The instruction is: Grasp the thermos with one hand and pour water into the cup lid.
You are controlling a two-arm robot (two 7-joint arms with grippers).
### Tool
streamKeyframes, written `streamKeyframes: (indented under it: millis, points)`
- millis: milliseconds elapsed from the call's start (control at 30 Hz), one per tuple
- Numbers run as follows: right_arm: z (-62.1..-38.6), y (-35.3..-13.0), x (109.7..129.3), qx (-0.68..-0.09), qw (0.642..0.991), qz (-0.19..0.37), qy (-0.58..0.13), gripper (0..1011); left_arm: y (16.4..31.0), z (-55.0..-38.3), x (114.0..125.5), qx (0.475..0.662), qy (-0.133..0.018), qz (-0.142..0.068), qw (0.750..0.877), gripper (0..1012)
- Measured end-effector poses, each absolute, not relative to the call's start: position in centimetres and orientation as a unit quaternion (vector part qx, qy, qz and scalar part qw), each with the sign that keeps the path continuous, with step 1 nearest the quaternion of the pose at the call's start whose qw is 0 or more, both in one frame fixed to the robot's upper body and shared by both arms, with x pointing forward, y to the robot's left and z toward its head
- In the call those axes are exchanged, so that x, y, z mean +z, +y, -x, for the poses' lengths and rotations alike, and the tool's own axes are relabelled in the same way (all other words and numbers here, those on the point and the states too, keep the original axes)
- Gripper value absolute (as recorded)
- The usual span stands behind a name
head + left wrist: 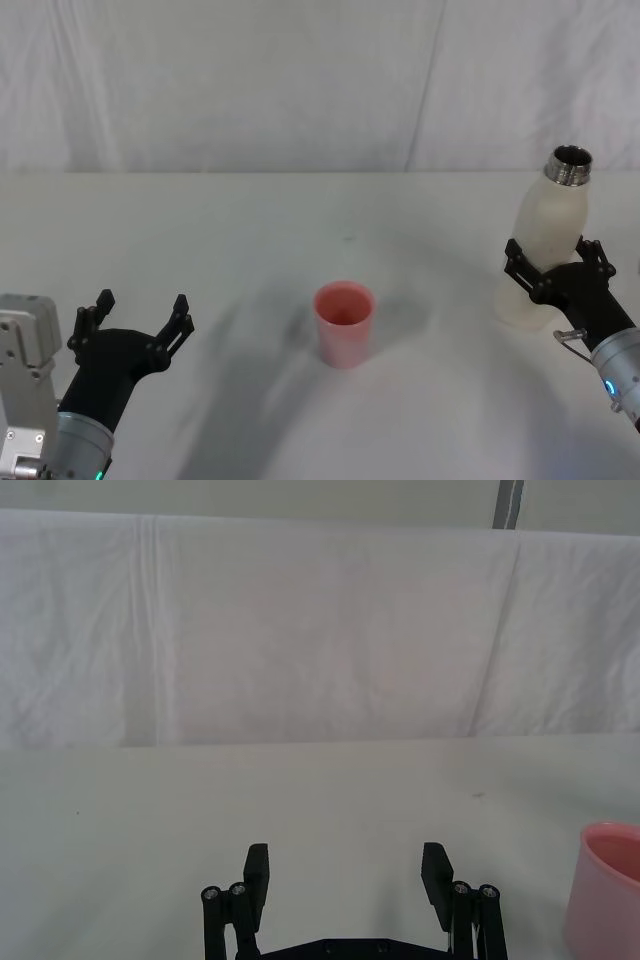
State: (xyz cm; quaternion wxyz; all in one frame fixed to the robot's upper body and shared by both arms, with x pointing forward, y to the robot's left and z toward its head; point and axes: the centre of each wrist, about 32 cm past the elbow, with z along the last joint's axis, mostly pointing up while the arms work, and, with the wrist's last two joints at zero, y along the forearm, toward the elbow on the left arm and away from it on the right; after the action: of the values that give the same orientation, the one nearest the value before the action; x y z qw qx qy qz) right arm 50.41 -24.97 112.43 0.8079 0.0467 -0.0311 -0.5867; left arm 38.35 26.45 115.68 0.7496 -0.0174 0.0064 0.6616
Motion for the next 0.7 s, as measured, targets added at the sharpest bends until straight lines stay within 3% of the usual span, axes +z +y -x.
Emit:
streamKeyframes:
  millis: [700]
  points:
    - [-50.4, -24.96, 112.45, -0.587, 0.808, -0.047, -0.031, 1000, 26.45, -38.35, 115.68, 0.662, 0.006, 0.017, 0.75, 1001]
